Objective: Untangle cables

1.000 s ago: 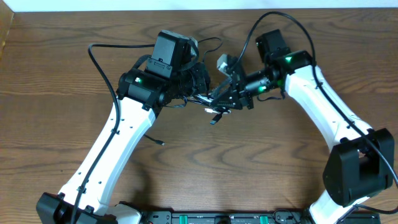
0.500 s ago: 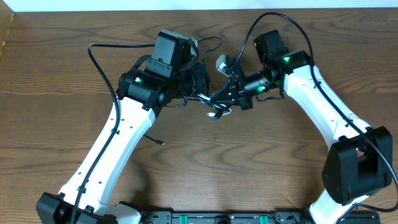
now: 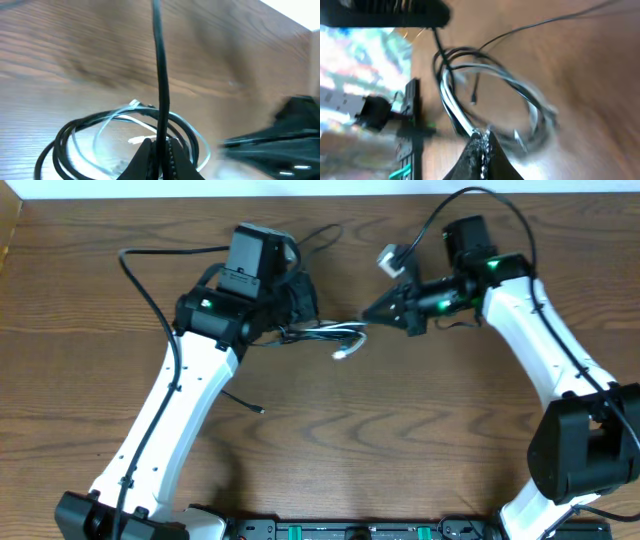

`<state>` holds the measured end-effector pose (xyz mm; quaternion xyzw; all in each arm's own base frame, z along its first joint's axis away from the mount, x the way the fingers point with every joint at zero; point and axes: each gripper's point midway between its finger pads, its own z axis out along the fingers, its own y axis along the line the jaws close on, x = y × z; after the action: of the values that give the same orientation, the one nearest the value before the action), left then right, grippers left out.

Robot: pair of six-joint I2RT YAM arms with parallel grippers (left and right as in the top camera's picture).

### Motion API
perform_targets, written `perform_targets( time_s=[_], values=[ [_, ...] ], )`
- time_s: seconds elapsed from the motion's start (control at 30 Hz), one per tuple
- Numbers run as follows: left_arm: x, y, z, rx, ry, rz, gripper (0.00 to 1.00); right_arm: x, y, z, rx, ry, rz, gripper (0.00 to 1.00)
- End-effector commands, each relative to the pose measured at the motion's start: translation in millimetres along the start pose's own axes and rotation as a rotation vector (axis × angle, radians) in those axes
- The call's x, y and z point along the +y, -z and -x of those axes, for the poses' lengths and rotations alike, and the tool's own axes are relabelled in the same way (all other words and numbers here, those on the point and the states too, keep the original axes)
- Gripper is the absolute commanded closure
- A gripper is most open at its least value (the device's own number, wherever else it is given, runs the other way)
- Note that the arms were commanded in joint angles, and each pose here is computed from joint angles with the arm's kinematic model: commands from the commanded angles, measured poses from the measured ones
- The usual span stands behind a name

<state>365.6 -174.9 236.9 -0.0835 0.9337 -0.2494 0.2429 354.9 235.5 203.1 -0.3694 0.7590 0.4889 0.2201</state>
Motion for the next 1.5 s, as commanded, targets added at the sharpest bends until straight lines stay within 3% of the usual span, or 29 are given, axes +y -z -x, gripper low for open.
perform_targets(
  time_s=[0.0, 0.23, 0.4, 0.57, 0.6, 0.7, 1.0, 1.33, 1.47],
  values=[
    [30.1, 5.0, 17.8, -0.071, 0.018, 0.117, 0.93, -5.0, 40.1, 33.8, -0.083, -0.065, -0.113, 0.99],
    [50.2, 9.4, 19.8, -0.058, 0.019, 0.162, 0.93, -4.7, 111.9, 66.4, -0.21, -0.106, -0.373, 0.99],
    [35.4, 7.6, 17.9, -0.033, -0.076, 0.081, 0.93, 9.1, 115.6, 66.8, -0.209, -0.092, -0.385, 0.99],
    [-13.2, 10.1, 13.9, -0.009, -0.34, -0.185, 0.93, 20.3, 89.3, 57.3, -0.128, -0.022, -0.333, 0.71],
    [-28.3, 13.7, 11.3, -0.009, -0.418, -0.273, 0.93, 27.7, 78.1, 54.4, -0.093, 0.041, -0.311, 0.57],
    [-44.5, 20.6, 8.8, -0.007, -0.464, -0.383, 0.93, 41.4, 60.0, 48.6, -0.035, 0.159, -0.271, 0.43],
    [-62.3, 48.9, 8.2, 0.024, -0.45, -0.636, 0.93, 50.0, 21.4, 31.9, 0.074, 0.305, -0.182, 0.39],
    [-63.3, 50.3, 7.3, 0.045, -0.401, -0.646, 0.93, 50.1, -15.6, 19.7, 0.135, 0.333, -0.104, 0.4],
    [-66.6, 53.3, 4.7, 0.056, -0.403, -0.674, 0.93, 40.2, -23.5, 16.9, 0.144, 0.323, -0.098, 0.44]
  ],
)
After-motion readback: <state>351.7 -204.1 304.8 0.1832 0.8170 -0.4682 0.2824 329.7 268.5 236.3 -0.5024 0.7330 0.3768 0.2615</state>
